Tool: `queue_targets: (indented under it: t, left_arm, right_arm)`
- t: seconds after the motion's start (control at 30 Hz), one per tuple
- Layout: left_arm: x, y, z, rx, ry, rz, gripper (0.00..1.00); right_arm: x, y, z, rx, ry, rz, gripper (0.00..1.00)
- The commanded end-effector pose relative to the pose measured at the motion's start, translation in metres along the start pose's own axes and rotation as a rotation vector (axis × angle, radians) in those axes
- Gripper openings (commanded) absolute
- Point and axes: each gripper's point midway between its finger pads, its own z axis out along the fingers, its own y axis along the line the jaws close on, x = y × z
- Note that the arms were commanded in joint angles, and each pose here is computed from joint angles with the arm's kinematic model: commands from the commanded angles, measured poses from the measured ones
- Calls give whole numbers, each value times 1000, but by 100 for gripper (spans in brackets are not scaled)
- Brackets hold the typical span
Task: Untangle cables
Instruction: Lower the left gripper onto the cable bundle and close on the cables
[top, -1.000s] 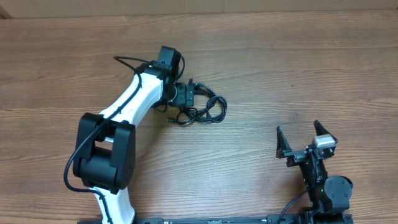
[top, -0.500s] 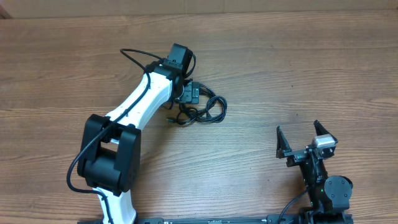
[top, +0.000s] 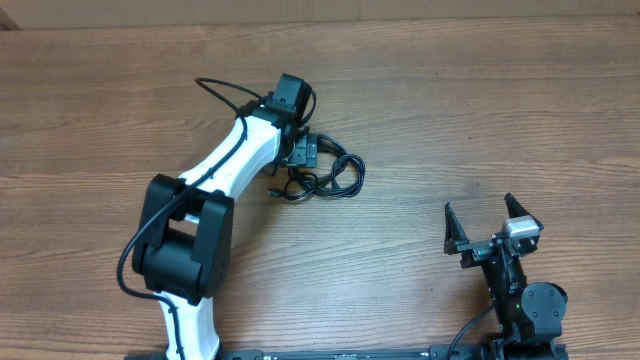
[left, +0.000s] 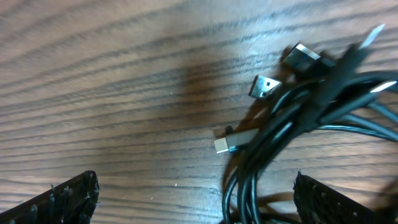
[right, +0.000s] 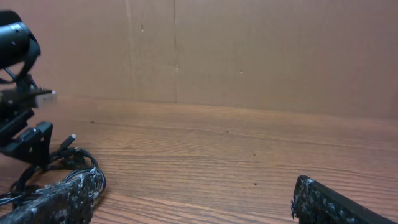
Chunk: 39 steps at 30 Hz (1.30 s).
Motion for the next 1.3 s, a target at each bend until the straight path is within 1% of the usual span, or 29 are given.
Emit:
queue_targets:
  t: [0.0, 0.2, 0.3, 0.33, 0.4, 0.47, 0.63, 0.77, 0.9, 0.97, 1.03, 1.1, 1.13, 1.17, 1.27]
  left_arm:
    - [-2, -6, 5, -3, -1, -1, 100]
    - [3, -10, 7, -10, 11, 14, 100]
    - [8, -12, 16, -14, 32, 20, 95]
    - [11, -13, 20, -11, 45, 22, 89]
    - [15, -18, 23, 8, 64, 27, 81]
    - [17, -22, 23, 18, 70, 33, 75]
    - [19, -28, 22, 24, 70, 51, 75]
    - [21, -29, 22, 24, 74, 60, 73]
    - [23, -28, 22, 20, 83, 62, 65]
    - [25, -28, 21, 17, 89, 63, 57]
    - [26, -27, 21, 15, 97, 64, 43]
    - [27, -27, 19, 13, 101, 65, 27]
    - [26, -27, 19, 13, 103, 64, 12]
    - [26, -27, 17, 15, 104, 64, 4]
    - [21, -30, 11, 25, 102, 62, 4]
  right_arm:
    - [2, 3, 0, -13, -4, -2, 100]
    - [2, 3, 0, -13, -4, -2, 100]
    - [2, 3, 0, -13, -4, -2, 100]
    - [2, 3, 0, -13, -4, -2, 100]
    - [2, 3, 0, -13, -4, -2, 100]
    - [2, 3, 0, -13, -4, -2, 100]
    - [2, 3, 0, -13, -4, -2, 100]
    - [2, 3, 0, -13, -4, -2, 100]
    - [2, 3, 0, -13, -4, -2, 100]
    - [2, 3, 0, -13, -4, -2, 100]
    - [2, 3, 0, -13, -4, -2, 100]
    - [2, 3, 0, -13, -4, -2, 100]
    - [2, 3, 0, -13, -4, -2, 100]
    - [2, 3, 0, -13, -4, -2, 100]
    - [2, 3, 0, -13, -4, -2, 100]
